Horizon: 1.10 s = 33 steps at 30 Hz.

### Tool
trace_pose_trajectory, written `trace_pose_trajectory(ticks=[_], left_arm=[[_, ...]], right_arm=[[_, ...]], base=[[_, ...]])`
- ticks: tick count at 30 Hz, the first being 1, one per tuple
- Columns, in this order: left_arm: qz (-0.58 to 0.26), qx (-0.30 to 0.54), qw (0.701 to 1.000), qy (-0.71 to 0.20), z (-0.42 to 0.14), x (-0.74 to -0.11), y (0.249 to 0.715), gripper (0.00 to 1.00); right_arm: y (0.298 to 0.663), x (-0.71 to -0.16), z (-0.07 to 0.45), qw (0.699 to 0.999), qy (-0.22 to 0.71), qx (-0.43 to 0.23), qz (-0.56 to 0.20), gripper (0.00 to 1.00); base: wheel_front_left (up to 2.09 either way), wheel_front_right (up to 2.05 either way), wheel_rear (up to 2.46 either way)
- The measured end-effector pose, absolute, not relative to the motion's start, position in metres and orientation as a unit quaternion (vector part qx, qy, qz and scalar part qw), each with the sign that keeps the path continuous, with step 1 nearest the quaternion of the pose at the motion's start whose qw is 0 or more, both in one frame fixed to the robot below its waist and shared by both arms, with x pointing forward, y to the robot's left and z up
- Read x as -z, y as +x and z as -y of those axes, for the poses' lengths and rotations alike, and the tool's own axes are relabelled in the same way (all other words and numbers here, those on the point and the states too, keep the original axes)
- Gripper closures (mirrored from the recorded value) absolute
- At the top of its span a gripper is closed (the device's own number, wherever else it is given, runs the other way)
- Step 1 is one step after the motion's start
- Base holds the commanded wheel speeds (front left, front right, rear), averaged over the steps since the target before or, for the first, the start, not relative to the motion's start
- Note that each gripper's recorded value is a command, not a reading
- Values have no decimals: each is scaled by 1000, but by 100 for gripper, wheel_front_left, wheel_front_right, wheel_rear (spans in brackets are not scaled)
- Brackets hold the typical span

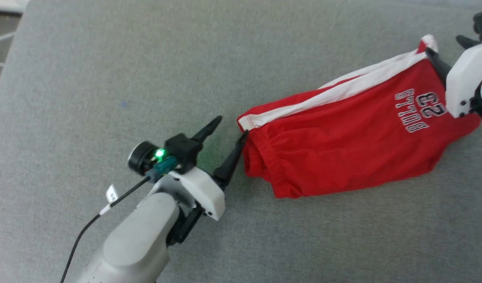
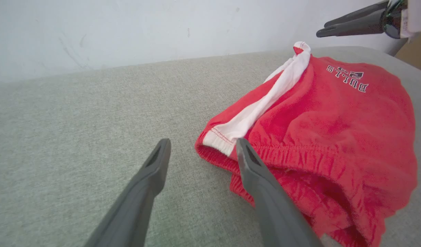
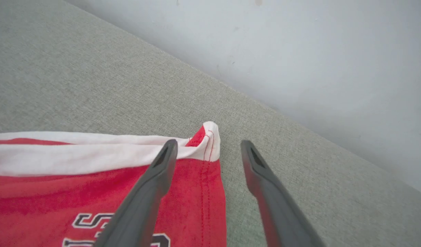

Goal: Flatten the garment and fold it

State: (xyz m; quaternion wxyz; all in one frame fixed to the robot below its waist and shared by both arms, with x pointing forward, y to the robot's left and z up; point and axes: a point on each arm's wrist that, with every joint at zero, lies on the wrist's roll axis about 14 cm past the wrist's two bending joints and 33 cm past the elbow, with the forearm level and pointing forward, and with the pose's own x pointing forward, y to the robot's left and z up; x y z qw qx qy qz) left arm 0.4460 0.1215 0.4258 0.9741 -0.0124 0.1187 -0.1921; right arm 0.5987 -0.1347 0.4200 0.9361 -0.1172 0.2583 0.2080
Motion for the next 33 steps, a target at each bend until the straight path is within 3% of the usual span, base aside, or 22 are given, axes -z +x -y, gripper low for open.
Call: trace_pose_trajectory(ticks=[7, 18, 25, 33], left_arm=[[-60, 138, 988, -40, -143, -468, 437, 0], [-2, 50, 996, -79, -169, -505, 396, 0], [14, 26, 992, -119, -160, -511, 374, 0], [-34, 68, 989, -124, -128, -481, 356, 0]], right_arm=[[576, -483, 136, 963, -93, -212, -140, 0], [507, -544, 183, 986, -45, -161, -5, 0], [453, -555, 226, 995, 2, -88, 44, 0], [384, -539, 245, 996, 56, -2, 74, 0]], base=[[0, 0, 0], [0, 0, 0], [0, 0, 0], [0, 0, 0]])
